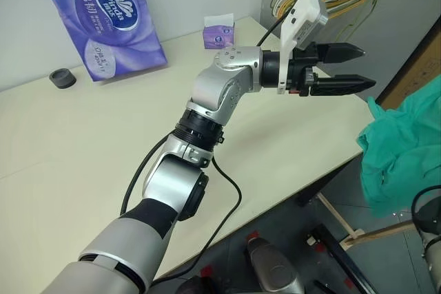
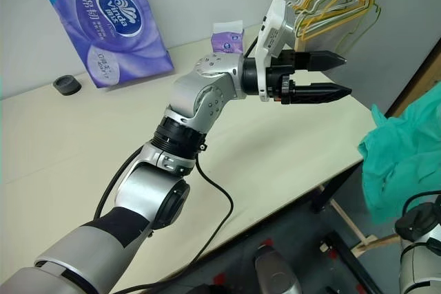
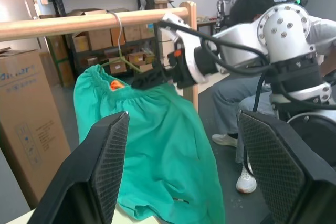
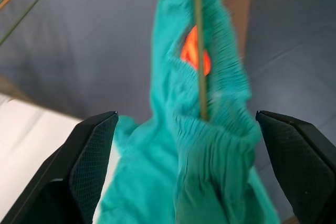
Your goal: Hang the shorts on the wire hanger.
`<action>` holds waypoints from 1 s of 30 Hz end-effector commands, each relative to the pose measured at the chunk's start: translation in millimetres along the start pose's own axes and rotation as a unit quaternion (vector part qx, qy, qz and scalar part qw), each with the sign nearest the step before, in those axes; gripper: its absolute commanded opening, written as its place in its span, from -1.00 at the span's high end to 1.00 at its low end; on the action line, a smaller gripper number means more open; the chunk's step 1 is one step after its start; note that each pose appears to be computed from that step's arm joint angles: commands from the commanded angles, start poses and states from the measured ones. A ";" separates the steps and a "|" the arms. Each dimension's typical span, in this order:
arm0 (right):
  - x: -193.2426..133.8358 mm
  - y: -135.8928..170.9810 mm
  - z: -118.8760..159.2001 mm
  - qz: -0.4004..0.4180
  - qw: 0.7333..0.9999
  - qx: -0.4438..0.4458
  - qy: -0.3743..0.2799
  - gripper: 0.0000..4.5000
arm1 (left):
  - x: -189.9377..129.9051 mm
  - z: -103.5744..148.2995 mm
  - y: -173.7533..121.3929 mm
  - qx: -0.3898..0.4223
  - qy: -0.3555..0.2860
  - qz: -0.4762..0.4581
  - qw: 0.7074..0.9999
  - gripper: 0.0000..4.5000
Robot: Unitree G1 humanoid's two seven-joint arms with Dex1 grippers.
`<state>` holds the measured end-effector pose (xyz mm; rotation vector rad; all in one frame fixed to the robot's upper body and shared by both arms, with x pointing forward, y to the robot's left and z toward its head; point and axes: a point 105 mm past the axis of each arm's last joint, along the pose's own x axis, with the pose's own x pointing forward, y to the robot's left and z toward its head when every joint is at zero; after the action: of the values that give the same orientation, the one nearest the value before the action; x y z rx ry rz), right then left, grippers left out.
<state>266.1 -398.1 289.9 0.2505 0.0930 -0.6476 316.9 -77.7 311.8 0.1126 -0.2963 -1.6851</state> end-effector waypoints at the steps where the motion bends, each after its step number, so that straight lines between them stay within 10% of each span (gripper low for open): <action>1: -12.9 -4.0 36.5 -0.044 0.991 -0.067 -0.108 -0.99 | 0.9 10.6 -2.6 0.028 -0.010 -0.005 1.000 -0.57; 9: -38.9 38.3 72.3 0.011 0.947 -0.156 -0.282 -0.99 | -3.3 7.7 -0.4 0.025 -0.010 0.009 1.000 -0.57; 13: -66.6 87.8 80.1 0.101 0.884 -0.227 -0.397 -0.99 | -9.0 8.6 10.4 0.035 -0.010 0.053 0.998 -0.57; 22: -79.9 183.5 -44.2 0.403 0.831 -0.234 -0.303 -0.99 | -77.4 -4.4 41.5 0.119 0.054 0.272 0.953 -0.57; 30: -99.9 233.9 -118.6 0.559 0.767 -0.211 -0.233 -0.99 | -221.0 -31.7 39.3 0.088 0.083 0.599 0.792 -0.57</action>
<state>330.5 -142.6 237.6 -0.3281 -0.3410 0.4688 400.0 106.7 260.2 0.1523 -0.2587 -0.5098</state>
